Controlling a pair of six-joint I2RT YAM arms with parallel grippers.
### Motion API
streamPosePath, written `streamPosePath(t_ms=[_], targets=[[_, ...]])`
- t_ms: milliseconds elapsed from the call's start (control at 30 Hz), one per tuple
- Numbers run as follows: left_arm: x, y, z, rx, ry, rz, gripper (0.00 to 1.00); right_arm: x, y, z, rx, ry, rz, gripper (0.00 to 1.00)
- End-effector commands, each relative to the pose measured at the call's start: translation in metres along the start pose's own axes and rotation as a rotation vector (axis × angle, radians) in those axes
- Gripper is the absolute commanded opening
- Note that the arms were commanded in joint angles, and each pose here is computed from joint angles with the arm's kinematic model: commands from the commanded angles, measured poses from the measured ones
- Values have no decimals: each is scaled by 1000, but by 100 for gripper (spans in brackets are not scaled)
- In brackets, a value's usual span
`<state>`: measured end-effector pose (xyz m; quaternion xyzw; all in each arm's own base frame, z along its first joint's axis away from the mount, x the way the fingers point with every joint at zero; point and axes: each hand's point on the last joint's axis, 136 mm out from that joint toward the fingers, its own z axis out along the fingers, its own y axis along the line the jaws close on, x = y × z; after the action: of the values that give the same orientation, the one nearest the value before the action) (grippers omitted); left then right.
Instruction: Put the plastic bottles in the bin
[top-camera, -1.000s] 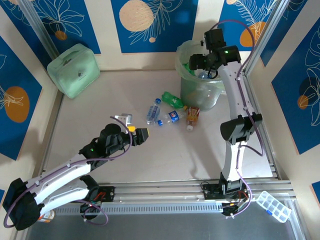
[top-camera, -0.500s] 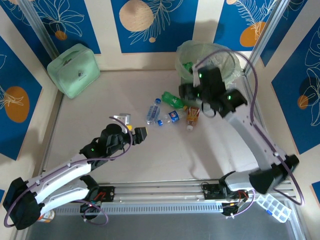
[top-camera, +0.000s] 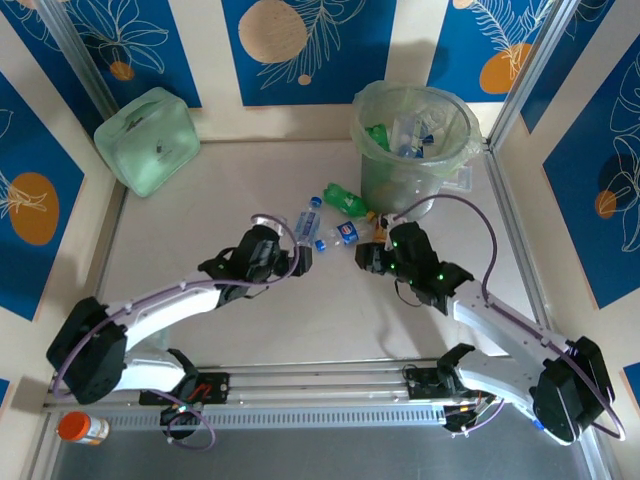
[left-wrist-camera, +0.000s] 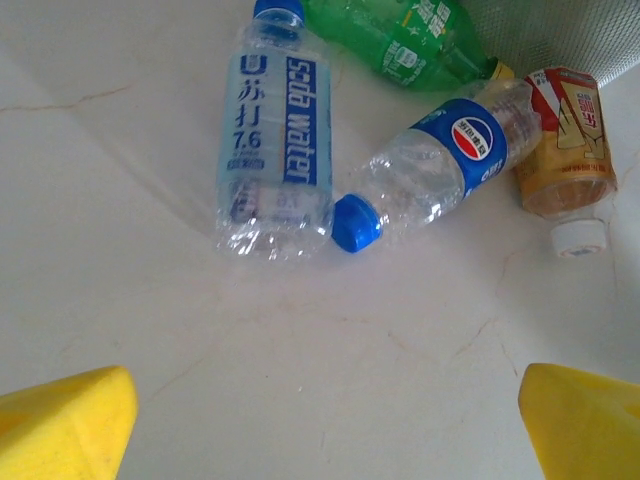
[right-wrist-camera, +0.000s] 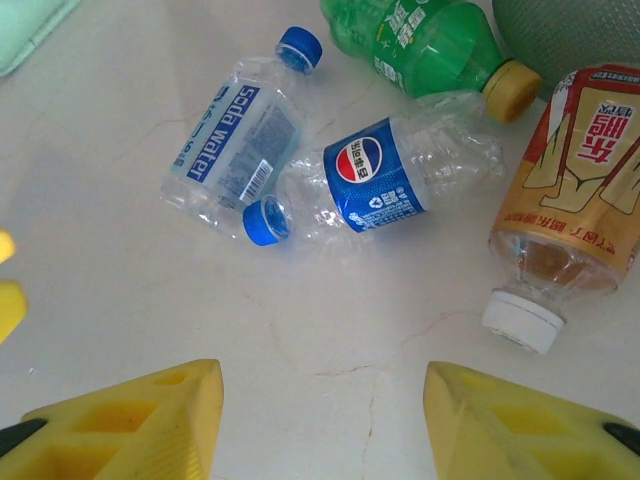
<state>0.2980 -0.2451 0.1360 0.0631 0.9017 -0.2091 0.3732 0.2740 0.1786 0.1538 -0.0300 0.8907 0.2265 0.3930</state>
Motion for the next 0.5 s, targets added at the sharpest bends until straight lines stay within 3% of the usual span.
streamPosePath(t_ms=[0, 267, 467], targets=[[-13, -1, 15, -28, 48, -1, 98, -42, 24, -19, -111, -214, 34, 56], [-27, 23, 79, -101, 175, -22, 97, -48, 9, -41, -88, -328, 59, 56], [-33, 23, 105, -83, 224, 14, 96, -50, 7, -40, -104, -316, 81, 56]])
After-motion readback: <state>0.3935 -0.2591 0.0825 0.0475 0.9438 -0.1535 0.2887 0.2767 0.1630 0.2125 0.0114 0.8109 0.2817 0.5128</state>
